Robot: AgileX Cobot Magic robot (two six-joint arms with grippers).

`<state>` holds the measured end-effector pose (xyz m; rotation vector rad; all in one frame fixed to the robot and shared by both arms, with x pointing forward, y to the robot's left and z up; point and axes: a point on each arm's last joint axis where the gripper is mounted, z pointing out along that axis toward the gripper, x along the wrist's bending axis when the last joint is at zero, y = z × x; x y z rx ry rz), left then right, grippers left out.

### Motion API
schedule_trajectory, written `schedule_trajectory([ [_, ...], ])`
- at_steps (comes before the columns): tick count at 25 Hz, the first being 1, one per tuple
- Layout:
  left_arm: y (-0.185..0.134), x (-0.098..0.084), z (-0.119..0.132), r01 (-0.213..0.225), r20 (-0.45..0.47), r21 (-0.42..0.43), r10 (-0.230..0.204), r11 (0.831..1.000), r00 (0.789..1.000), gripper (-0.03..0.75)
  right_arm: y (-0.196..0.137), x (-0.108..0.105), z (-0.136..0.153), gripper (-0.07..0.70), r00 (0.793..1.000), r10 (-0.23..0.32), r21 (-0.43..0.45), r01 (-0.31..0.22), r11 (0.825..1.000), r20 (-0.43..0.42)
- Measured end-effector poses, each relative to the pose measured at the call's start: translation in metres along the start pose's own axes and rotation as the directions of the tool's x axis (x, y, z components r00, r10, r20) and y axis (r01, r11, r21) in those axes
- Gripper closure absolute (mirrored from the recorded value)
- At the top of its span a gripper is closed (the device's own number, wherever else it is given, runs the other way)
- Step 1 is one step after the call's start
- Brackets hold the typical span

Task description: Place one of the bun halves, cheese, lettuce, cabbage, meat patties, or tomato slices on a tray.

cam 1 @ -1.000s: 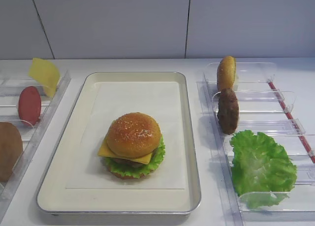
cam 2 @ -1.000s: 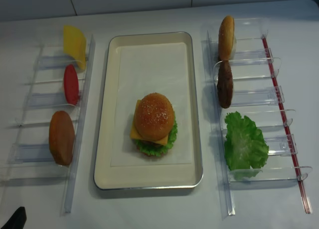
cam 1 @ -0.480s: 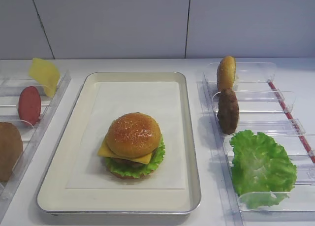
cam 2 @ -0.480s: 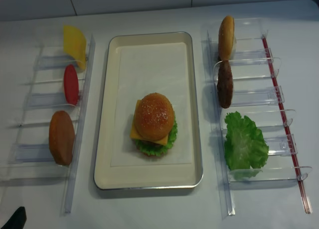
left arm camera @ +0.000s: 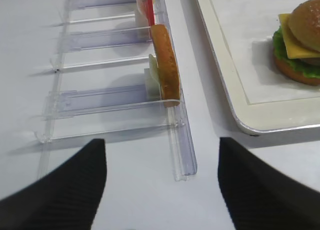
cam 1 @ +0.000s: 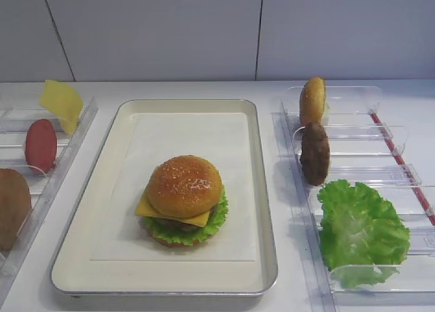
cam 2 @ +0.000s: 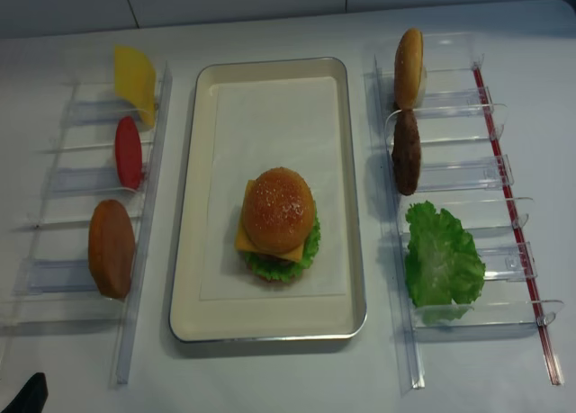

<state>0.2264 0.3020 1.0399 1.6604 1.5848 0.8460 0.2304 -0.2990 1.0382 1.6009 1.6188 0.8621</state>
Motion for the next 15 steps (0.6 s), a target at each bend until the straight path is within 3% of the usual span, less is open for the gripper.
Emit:
schedule_trajectory([
  [15, 0.0000, 0.0000, 0.0000, 0.000, 0.000, 0.000, 0.000, 1.000, 1.000, 0.282, 0.0000, 0.0000, 0.0000, 0.307, 1.000, 0.000, 0.000, 0.000, 1.000, 0.000],
])
